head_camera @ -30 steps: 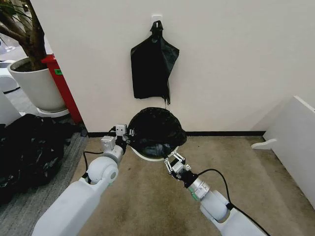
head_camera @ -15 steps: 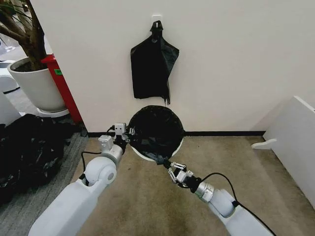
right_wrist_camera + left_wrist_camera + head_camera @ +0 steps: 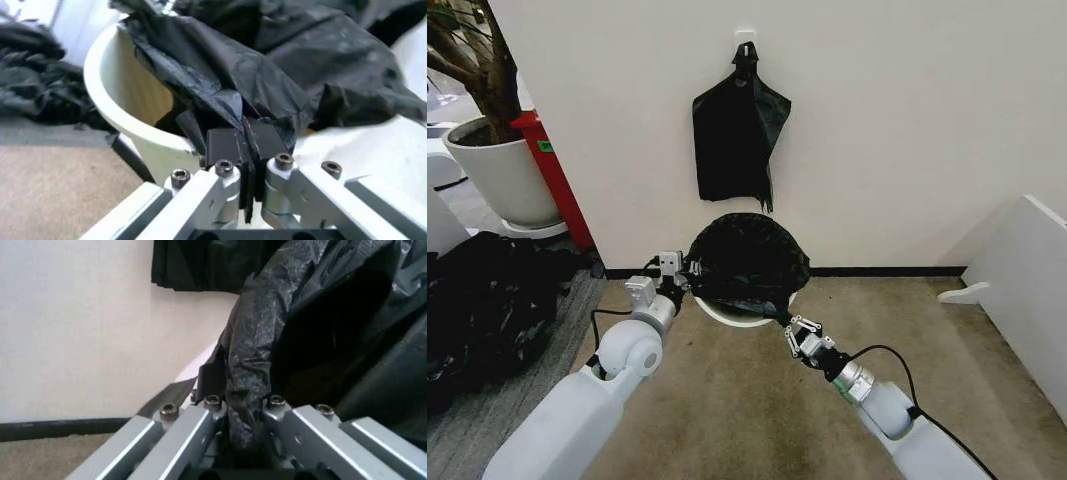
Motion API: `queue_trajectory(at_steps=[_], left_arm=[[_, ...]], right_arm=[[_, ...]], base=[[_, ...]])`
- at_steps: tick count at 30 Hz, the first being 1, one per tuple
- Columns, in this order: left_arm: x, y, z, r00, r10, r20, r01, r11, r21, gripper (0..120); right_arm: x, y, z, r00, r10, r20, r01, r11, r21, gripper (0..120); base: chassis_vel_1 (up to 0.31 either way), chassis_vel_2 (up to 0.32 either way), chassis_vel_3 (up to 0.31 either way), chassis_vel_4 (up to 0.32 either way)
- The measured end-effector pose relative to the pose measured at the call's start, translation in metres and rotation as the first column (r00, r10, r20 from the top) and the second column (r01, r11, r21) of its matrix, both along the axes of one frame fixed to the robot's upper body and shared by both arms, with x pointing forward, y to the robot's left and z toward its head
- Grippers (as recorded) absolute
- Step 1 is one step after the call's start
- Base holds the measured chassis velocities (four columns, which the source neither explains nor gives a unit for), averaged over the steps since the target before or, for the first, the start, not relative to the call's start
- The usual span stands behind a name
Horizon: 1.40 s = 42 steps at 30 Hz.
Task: Place the garbage bag over the trash bin.
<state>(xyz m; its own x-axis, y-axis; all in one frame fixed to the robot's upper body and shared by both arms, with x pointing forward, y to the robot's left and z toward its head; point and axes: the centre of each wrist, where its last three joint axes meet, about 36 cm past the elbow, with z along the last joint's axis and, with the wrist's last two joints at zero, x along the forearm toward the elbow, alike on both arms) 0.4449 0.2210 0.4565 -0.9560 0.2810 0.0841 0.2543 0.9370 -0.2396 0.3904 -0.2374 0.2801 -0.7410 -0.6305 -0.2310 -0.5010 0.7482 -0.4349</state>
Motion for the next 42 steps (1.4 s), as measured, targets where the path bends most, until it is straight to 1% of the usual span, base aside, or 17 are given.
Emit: queue_trajectory(at_steps=[3, 7, 11, 16, 20, 24, 28, 29, 31, 33, 34, 36, 37, 39, 41, 42], left_arm=[[0.000, 0.002, 0.002, 1.000, -0.001, -0.003, 0.001, 1.000, -0.015, 1], [-0.001, 0.003, 0.003, 1.000, -0.005, 0.000, 0.005, 0.999, -0.031, 1], [0.000, 0.003, 0.006, 1.000, -0.008, 0.012, 0.009, 0.999, -0.052, 1], [0.001, 0.003, 0.007, 0.999, -0.022, 0.041, 0.025, 0.997, -0.070, 1], [0.002, 0.001, 0.001, 0.999, -0.018, 0.046, 0.022, 0.996, -0.084, 1], [0.001, -0.003, -0.001, 0.999, -0.026, 0.043, 0.030, 0.995, -0.096, 1], [-0.002, -0.010, 0.002, 0.999, -0.040, 0.026, 0.043, 0.990, -0.134, 1], [-0.003, -0.014, 0.001, 0.999, -0.045, 0.017, 0.047, 0.987, -0.151, 1], [-0.004, -0.016, 0.000, 0.999, -0.049, 0.012, 0.050, 0.986, -0.161, 1], [-0.007, -0.023, -0.002, 0.998, -0.061, -0.001, 0.060, 0.981, -0.186, 1], [-0.008, -0.025, -0.003, 0.998, -0.064, -0.004, 0.062, 0.979, -0.193, 1], [-0.010, -0.028, -0.005, 0.998, -0.068, -0.009, 0.065, 0.978, -0.199, 1], [-0.010, -0.028, -0.005, 0.998, -0.068, -0.009, 0.065, 0.978, -0.199, 1], [-0.011, -0.029, -0.006, 0.997, -0.070, -0.010, 0.067, 0.978, -0.196, 1], [-0.012, -0.028, -0.007, 0.997, -0.074, -0.007, 0.071, 0.980, -0.186, 1], [-0.012, -0.028, -0.007, 0.997, -0.074, -0.007, 0.071, 0.980, -0.186, 1]], right_arm=[[-0.007, 0.005, -0.007, 0.999, -0.023, -0.034, 0.025, 0.999, 0.045, 0], [-0.014, 0.010, -0.017, 0.998, -0.017, -0.067, 0.022, 0.998, 0.064, 0], [-0.024, 0.018, -0.031, 0.996, 0.026, -0.088, -0.019, 0.997, 0.077, 0], [-0.025, 0.022, -0.033, 0.994, 0.093, -0.062, -0.088, 0.993, 0.072, 0], [-0.025, 0.026, -0.024, 0.987, 0.159, -0.019, -0.158, 0.986, 0.049, 0], [-0.024, 0.026, -0.027, 0.986, 0.164, -0.018, -0.164, 0.986, 0.026, 0], [-0.016, 0.026, -0.039, 0.985, 0.174, 0.006, -0.173, 0.983, -0.057, 0], [-0.014, 0.029, -0.043, 0.982, 0.187, 0.012, -0.185, 0.979, -0.085, 0], [-0.013, 0.031, -0.046, 0.981, 0.195, 0.014, -0.193, 0.976, -0.099, 0], [-0.008, 0.037, -0.053, 0.977, 0.214, 0.023, -0.208, 0.966, -0.157, 0], [-0.004, 0.039, -0.055, 0.978, 0.208, 0.032, -0.198, 0.961, -0.192, 0], [0.006, 0.040, -0.060, 0.987, 0.149, 0.058, -0.128, 0.953, -0.273, 0], [0.006, 0.040, -0.060, 0.987, 0.149, 0.058, -0.128, 0.953, -0.273, 0], [0.014, 0.034, -0.065, 0.996, 0.046, 0.076, -0.019, 0.946, -0.325, 0], [0.017, 0.025, -0.066, 0.995, -0.063, 0.082, 0.087, 0.938, -0.335, 0], [0.017, 0.025, -0.066, 0.995, -0.063, 0.082, 0.087, 0.938, -0.335, 0]], base=[[0.000, 0.000, 0.000, 0.000], [0.000, 0.000, 0.000, 0.000], [0.000, 0.000, 0.000, 0.000], [0.000, 0.000, 0.000, 0.000], [0.000, 0.000, 0.000, 0.000], [0.000, 0.000, 0.000, 0.000], [0.000, 0.000, 0.000, 0.000], [0.000, 0.000, 0.000, 0.000], [0.000, 0.000, 0.000, 0.000], [0.000, 0.000, 0.000, 0.000], [0.000, 0.000, 0.000, 0.000], [0.000, 0.000, 0.000, 0.000], [0.000, 0.000, 0.000, 0.000], [0.000, 0.000, 0.000, 0.000], [0.000, 0.000, 0.000, 0.000], [0.000, 0.000, 0.000, 0.000]])
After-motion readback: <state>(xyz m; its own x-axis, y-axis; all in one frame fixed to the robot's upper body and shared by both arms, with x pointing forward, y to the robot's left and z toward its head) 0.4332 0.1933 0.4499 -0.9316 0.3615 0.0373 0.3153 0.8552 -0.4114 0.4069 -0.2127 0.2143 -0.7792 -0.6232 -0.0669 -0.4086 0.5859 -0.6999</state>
